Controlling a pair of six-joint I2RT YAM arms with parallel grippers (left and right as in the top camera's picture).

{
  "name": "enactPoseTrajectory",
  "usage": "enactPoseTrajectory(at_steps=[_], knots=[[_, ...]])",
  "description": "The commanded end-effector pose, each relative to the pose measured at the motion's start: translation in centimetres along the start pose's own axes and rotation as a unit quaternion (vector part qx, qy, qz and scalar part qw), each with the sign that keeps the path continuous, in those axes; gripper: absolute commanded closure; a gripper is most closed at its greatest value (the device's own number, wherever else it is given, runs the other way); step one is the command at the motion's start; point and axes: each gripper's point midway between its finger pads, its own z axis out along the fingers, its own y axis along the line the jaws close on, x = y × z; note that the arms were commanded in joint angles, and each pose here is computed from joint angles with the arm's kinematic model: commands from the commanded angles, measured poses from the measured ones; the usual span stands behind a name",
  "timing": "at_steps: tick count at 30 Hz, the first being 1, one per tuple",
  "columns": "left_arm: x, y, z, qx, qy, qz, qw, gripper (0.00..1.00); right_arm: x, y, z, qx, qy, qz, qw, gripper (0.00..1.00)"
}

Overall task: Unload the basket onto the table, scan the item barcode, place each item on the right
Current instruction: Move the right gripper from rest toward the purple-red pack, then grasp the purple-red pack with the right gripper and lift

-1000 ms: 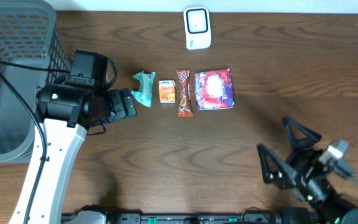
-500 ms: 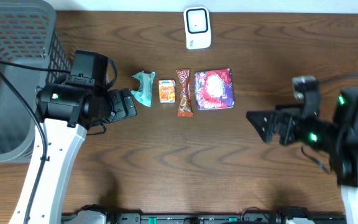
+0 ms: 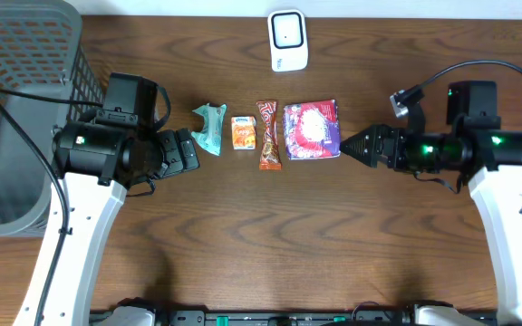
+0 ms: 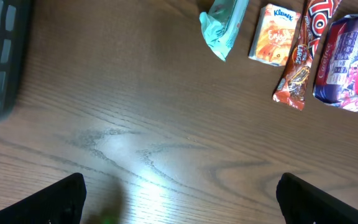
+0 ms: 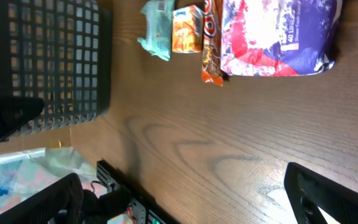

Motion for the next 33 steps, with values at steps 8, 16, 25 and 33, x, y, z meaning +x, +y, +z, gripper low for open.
enactPoseTrajectory(at_steps=[8,16,25,33], knots=[[-0.1,0.4,0.1,-0.010,0.000,0.003,1.000,0.02,-3.1,-0.9,0.5,0.031,-0.043,-0.009,0.999,0.01],[-0.1,0.4,0.1,-0.010,0.000,0.003,1.000,0.02,-4.2,-4.9,0.2,0.148,-0.068,-0.008,0.987,0.13],[-0.1,0.4,0.1,-0.010,0.000,0.003,1.000,0.02,-4.2,-6.7,2.4,0.178,-0.039,-0.033,0.983,0.01],[-0.1,0.4,0.1,-0.010,0.000,0.003,1.000,0.02,-6.0,-7.1,2.8,0.188,-0.073,-0.016,0.979,0.01]])
